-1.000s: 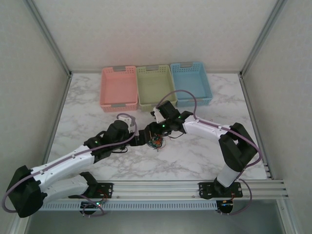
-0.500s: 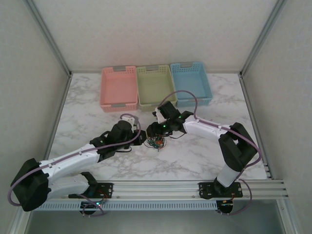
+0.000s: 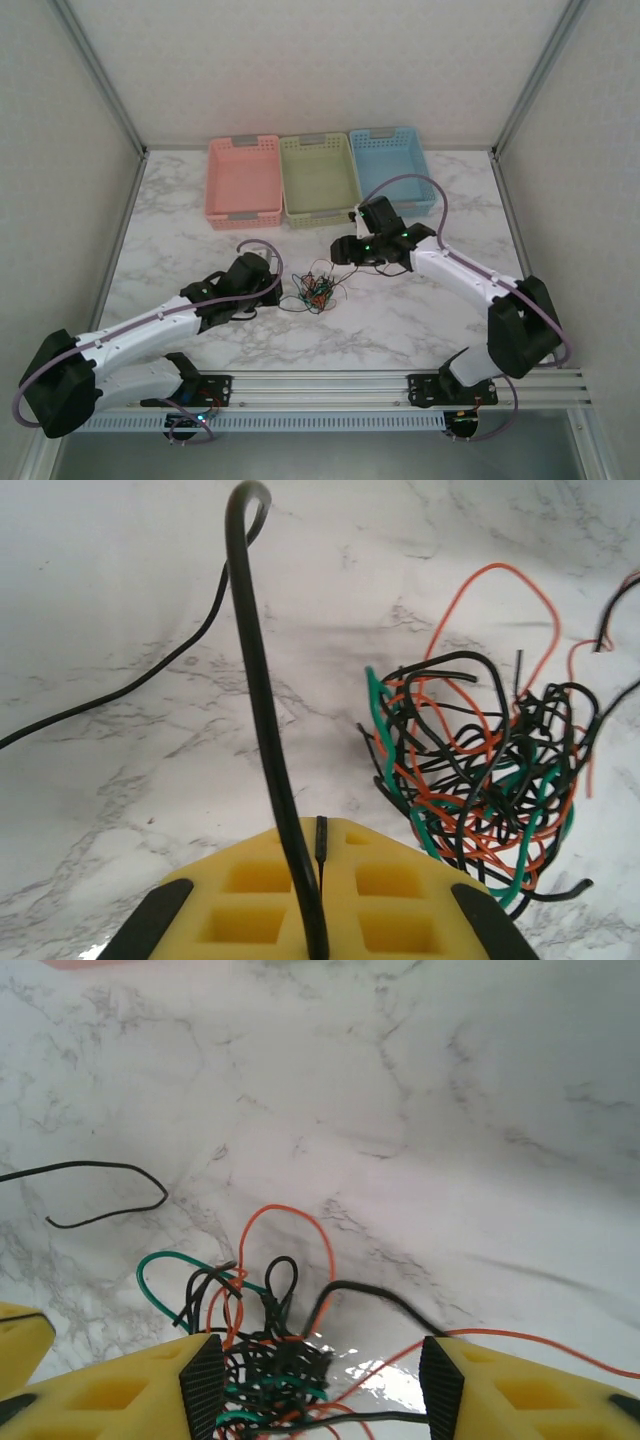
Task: Untangle the cables
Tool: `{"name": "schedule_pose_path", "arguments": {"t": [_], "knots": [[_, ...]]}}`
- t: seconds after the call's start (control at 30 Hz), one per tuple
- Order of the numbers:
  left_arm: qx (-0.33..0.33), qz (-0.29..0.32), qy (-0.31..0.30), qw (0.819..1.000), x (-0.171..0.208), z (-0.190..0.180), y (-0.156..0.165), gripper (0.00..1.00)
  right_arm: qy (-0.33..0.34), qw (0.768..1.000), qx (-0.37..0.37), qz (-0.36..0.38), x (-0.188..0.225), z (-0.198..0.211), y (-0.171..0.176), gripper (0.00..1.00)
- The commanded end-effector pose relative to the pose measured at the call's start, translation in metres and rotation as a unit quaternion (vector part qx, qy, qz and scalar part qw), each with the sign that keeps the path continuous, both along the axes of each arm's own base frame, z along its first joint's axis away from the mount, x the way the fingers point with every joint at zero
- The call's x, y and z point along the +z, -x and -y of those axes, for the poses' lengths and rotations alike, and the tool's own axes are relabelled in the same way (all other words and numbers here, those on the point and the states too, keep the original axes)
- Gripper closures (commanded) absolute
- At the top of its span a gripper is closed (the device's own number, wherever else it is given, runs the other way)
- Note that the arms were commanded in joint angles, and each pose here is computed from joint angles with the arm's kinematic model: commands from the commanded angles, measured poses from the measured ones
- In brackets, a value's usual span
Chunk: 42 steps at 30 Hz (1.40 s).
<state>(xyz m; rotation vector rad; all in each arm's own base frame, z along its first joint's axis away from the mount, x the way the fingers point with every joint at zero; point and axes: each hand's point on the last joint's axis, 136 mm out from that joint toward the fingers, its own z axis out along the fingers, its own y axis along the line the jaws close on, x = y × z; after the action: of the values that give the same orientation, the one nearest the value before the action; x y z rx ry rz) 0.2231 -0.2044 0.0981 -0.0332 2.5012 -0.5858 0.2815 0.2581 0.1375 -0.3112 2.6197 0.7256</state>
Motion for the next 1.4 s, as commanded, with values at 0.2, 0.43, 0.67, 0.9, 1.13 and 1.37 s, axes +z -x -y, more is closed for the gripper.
{"name": "schedule_pose_path", "arguments": {"t": [0.2, 0.43, 0.67, 0.9, 1.13, 1.37], "knots": [[0.013, -0.009, -0.046, 0.999, -0.017, -0.018, 0.001, 1.0, 0.006, 0.998, 0.062, -0.003, 0.019, -0.01, 0.023, 0.53], [0.014, -0.009, -0.048, 0.999, -0.016, -0.018, -0.001, 1.0, 0.033, 0.995, 0.088, 0.035, 0.03, -0.026, 0.023, 0.53], [0.015, -0.007, -0.057, 0.998, -0.014, -0.019, -0.003, 1.0, -0.015, 0.988, 0.1, 0.118, 0.09, -0.037, 0.024, 0.44], [0.014, -0.006, -0.059, 0.998, -0.009, -0.018, -0.004, 1.0, 0.051, 0.995, 0.073, 0.036, 0.061, -0.024, -0.011, 0.44], [0.017, -0.004, -0.063, 0.998, -0.007, -0.02, -0.005, 1.0, 0.035, 0.99, 0.115, -0.074, 0.012, -0.057, -0.019, 0.49], [0.02, -0.005, -0.071, 0.997, -0.009, -0.023, -0.005, 1.0, 0.03, 0.976, 0.15, -0.152, -0.029, -0.076, -0.008, 0.53]]}}
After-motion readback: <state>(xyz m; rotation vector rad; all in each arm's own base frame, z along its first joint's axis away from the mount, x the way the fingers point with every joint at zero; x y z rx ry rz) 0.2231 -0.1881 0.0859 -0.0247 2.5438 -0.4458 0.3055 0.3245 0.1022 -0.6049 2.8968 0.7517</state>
